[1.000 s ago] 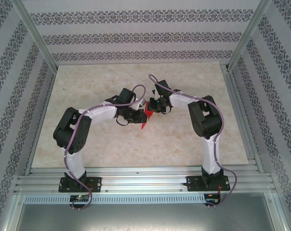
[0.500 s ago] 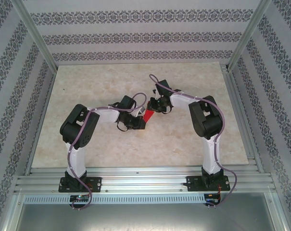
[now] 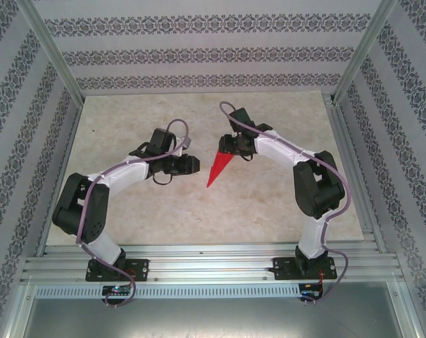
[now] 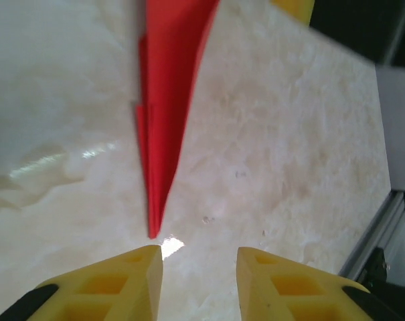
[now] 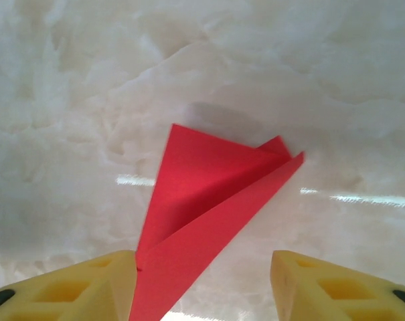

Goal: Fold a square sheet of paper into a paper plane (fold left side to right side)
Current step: Fold the wing for the fifth time at the center of the table, then move the paper plane to the center of the table.

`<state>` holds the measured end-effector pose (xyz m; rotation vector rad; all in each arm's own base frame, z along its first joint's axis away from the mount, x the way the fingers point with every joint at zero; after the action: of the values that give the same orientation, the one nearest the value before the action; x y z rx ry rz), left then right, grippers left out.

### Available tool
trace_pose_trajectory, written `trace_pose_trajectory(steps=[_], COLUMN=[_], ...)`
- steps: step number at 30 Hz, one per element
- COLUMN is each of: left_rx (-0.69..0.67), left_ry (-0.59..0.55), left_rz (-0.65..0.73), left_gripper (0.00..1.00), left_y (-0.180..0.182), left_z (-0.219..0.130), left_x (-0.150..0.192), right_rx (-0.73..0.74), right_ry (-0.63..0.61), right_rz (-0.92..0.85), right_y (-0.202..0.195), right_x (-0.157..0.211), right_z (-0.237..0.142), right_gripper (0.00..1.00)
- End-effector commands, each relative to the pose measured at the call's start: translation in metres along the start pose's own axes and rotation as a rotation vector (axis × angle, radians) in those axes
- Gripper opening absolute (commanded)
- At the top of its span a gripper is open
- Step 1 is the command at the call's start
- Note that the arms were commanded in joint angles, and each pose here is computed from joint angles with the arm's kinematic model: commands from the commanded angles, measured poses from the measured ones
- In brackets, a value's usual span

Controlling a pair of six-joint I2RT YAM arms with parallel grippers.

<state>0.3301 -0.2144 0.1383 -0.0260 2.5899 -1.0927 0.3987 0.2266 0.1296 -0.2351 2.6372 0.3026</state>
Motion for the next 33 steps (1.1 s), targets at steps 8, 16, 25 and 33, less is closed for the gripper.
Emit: trace_pose_trajectory(steps=[8,16,25,33], left_rx=[-0.159,-0.191,-0.202,-0.195], left_ry=[-0.179,-0.174,-0.170,-0.167], left_rz=[-0.166,-0.162,-0.150,-0.144], left_gripper=[0.40,0.41,0.41,0.41], left_y=[0.052,0.056,0.055,0.052], left_z=[-0.023,-0.027,-0.029,-0.029], left_x=[-0.003,0.002,0.000,-0.002], right_rx=[0.204,0.175,-0.017,-0.198], right_ry=[0.119,0.189,0.076,-0.003], right_rz=[-0.146,-0.084,0.002,-0.047], right_y=[0.020,0.009,-0.004,-0.026], right_x=[0.020,0.038,0.023,0.014], right_z=[0.032,0.050,0.020,-0.014], right_gripper=[0.67,0.44,0.06,0.11])
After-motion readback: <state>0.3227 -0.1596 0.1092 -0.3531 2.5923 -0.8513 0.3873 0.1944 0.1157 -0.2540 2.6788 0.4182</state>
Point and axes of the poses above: each hand's point on the last joint's axis, 136 mm out from that joint toward the fingers, its own z axis out along the fingers, its own y axis along the line the jaws close on, x = y × z, the point moved 4 cm from there along -z, back along the fingers, and after that the axes turned 7 degrees about -z, right-handed, at the moved point
